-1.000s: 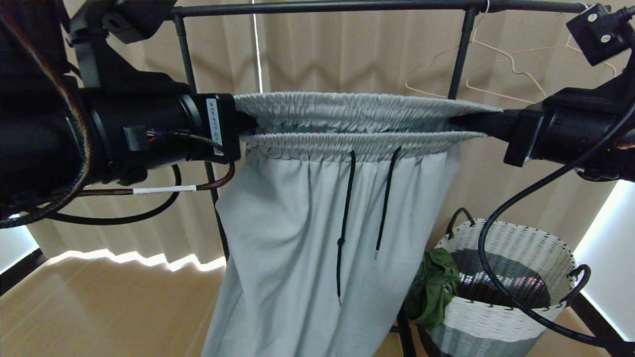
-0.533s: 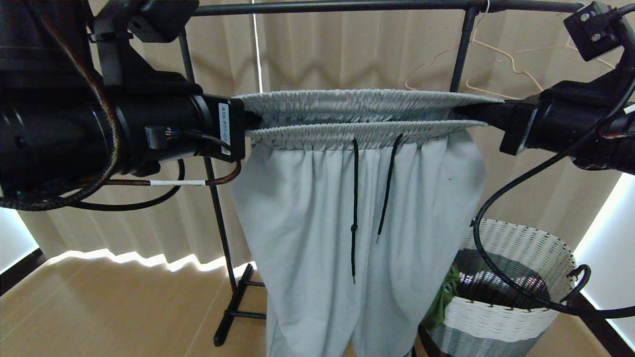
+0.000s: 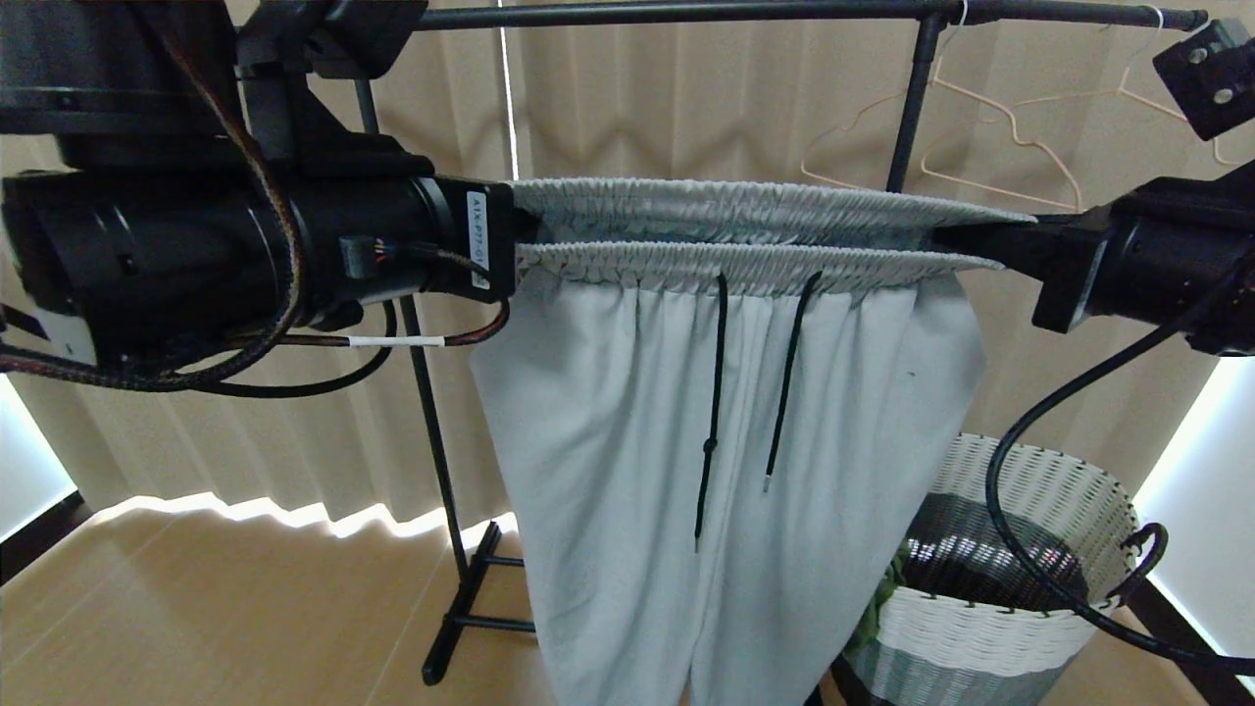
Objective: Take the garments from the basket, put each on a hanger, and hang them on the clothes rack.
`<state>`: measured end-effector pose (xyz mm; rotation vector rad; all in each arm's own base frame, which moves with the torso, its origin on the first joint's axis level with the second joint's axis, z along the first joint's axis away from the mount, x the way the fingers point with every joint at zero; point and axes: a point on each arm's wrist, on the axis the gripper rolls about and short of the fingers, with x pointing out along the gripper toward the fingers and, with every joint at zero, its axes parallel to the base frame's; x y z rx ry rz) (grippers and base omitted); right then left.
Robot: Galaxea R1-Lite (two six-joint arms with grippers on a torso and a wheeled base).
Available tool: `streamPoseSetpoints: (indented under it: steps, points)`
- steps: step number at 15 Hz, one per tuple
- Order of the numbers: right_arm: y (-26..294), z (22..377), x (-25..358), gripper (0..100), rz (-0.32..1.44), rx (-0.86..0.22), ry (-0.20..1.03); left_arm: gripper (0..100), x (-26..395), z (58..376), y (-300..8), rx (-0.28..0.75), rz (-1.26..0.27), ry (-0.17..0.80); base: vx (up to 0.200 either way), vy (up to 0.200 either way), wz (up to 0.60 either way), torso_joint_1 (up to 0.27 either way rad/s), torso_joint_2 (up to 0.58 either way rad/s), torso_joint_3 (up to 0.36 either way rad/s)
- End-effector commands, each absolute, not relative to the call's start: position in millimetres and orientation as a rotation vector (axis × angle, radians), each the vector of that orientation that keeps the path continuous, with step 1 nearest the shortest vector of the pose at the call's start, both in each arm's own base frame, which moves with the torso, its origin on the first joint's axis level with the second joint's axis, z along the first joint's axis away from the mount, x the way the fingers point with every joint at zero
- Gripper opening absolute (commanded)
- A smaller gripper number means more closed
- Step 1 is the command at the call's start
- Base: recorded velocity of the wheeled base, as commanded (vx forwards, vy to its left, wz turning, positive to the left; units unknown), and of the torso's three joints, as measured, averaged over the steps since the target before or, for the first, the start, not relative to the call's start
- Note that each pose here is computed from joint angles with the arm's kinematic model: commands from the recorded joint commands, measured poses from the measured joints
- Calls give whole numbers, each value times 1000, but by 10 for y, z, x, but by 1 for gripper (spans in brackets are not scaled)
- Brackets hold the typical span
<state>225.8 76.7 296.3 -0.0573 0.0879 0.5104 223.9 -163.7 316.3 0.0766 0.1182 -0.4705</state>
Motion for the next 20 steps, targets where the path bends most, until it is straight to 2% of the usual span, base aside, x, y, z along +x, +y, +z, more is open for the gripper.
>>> streamPoseSetpoints:
  steps: [1,5,7,11,15,18,20]
  points:
    - [707,3011,2068,0,517,-59,77,0,2336,3135,-1700,81,-467,128,0,0,0,0,0,0]
    - [633,2921,1713,0,680,-72,145,0,2569,3001,-1744,87,-435,151,0,0,0,0,0,0]
    - [636,2884,1675,0,740,-64,156,0,2672,3008,-1768,79,-423,134,0,0,0,0,0,0]
    - [633,2858,1686,0,735,-78,160,0,2664,3052,-1752,73,-426,128,0,0,0,0,0,0]
    - [504,2804,1886,0,653,-231,134,0,2377,3203,-1575,93,-432,173,0,0,0,0,0,0]
    - [559,2870,2193,0,631,-236,70,0,2035,3311,-1446,94,-564,220,0,0,0,0,0,0]
    - [585,2906,2319,0,622,-194,46,0,1838,3375,-1391,90,-666,228,0,0,0,0,0,0]
